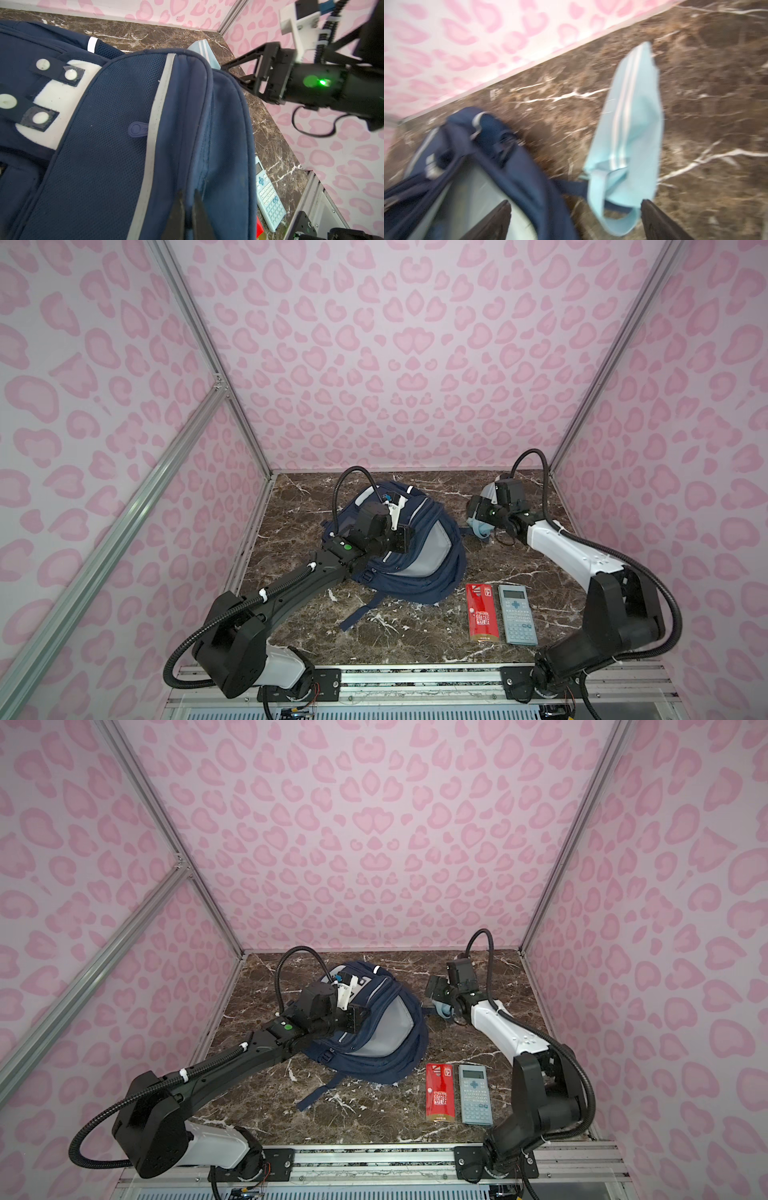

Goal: Pack the student bag

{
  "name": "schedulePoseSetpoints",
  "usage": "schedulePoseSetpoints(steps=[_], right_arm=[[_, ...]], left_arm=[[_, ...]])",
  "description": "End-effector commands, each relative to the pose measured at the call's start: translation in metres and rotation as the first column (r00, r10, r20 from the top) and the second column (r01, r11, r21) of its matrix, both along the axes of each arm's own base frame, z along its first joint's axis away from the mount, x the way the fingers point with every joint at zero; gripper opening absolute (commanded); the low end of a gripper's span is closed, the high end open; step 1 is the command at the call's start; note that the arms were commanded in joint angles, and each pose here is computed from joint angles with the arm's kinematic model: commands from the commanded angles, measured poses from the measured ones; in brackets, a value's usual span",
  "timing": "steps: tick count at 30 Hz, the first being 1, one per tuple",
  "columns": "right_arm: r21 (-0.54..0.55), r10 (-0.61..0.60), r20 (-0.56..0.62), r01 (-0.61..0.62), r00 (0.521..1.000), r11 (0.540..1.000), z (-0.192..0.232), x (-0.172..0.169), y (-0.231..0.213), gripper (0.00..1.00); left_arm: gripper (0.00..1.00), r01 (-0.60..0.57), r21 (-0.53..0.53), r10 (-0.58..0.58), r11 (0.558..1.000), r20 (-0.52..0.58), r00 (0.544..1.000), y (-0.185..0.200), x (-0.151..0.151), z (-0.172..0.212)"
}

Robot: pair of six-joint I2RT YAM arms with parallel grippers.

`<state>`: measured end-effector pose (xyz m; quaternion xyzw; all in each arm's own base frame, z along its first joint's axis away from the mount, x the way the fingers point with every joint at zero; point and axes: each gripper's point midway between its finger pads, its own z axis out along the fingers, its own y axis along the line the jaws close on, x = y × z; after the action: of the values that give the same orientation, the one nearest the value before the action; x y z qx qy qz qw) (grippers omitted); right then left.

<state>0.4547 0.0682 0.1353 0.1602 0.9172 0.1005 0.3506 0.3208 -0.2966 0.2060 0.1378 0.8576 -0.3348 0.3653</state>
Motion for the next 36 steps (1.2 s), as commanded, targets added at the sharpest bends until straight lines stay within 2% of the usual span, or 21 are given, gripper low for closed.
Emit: schedulePoseSetpoints(steps=[1,4,7,11,13,15,17,22,24,26,29,31,33,36], right_arm=[[0.006,-0.006,-0.153,0.007,0.988,1.0,-0.039,0.005,-0.021,1.0],[-0.016,-0.016,-0.179,0.013,0.984,1.0,-0.056,0.028,-0.031,0.99],[0.022,0.009,-0.192,-0.005,0.981,1.0,-0.071,0.043,-0.03,0.86],[0.033,0.031,-0.211,-0.025,0.977,0.999,-0.087,0.051,-0.03,0.52],[0.023,0.058,-0.227,-0.054,0.972,0.998,-0.086,0.053,-0.028,0.24],[0.042,0.084,-0.218,-0.077,0.972,0.996,-0.079,0.043,-0.024,0.1],[0.04,0.098,-0.15,-0.093,0.984,0.995,-0.052,0.031,-0.016,0.0],[0.016,0.205,-0.01,-0.205,0.979,0.979,0.024,-0.02,0.026,0.0],[0.029,0.267,0.017,-0.268,0.963,0.963,0.037,-0.047,0.05,0.0],[0.074,0.36,0.049,-0.363,0.932,0.929,0.04,-0.073,0.083,0.0],[0.176,0.481,0.097,-0.491,0.871,0.853,0.037,-0.112,0.135,0.0],[0.276,0.56,0.211,-0.598,0.802,0.753,0.047,-0.133,0.174,0.0],[0.333,0.58,0.332,-0.668,0.744,0.666,0.057,-0.147,0.204,0.0],[0.327,0.598,0.379,-0.707,0.706,0.627,0.053,-0.146,0.236,0.0]], left_arm=[[0.03,0.022,-0.048,-0.02,0.999,0.032,0.999,-0.008,0.003,0.016],[0.03,0.022,-0.047,-0.02,0.999,0.035,0.999,-0.008,0.002,0.017],[0.03,0.02,-0.041,-0.019,0.999,0.034,0.999,-0.007,0.002,0.015],[0.03,0.014,-0.023,-0.013,1.0,0.03,0.999,-0.006,0.004,0.011],[0.03,0.012,-0.022,-0.012,1.0,0.03,0.999,-0.006,0.004,0.011],[0.03,0.015,-0.025,-0.014,1.0,0.034,0.999,-0.006,0.004,0.014],[0.03,0.013,-0.019,-0.012,1.0,0.041,0.999,-0.005,0.005,0.017],[0.03,-0.002,-0.032,0.004,0.999,0.057,0.998,-0.004,0.009,0.026],[0.03,0.002,-0.065,0.001,0.998,0.059,0.998,-0.007,0.01,0.031],[0.03,0.017,-0.103,-0.011,0.994,0.062,0.998,-0.011,0.008,0.038],[0.03,0.023,-0.132,-0.014,0.991,0.075,0.997,-0.013,0.008,0.05],[0.03,0.023,-0.138,-0.012,0.99,0.082,0.997,-0.012,0.008,0.056],[0.03,0.025,-0.143,-0.013,0.989,0.086,0.996,-0.012,0.007,0.06],[0.03,0.046,-0.164,-0.033,0.985,0.082,0.996,-0.015,0.004,0.064]])
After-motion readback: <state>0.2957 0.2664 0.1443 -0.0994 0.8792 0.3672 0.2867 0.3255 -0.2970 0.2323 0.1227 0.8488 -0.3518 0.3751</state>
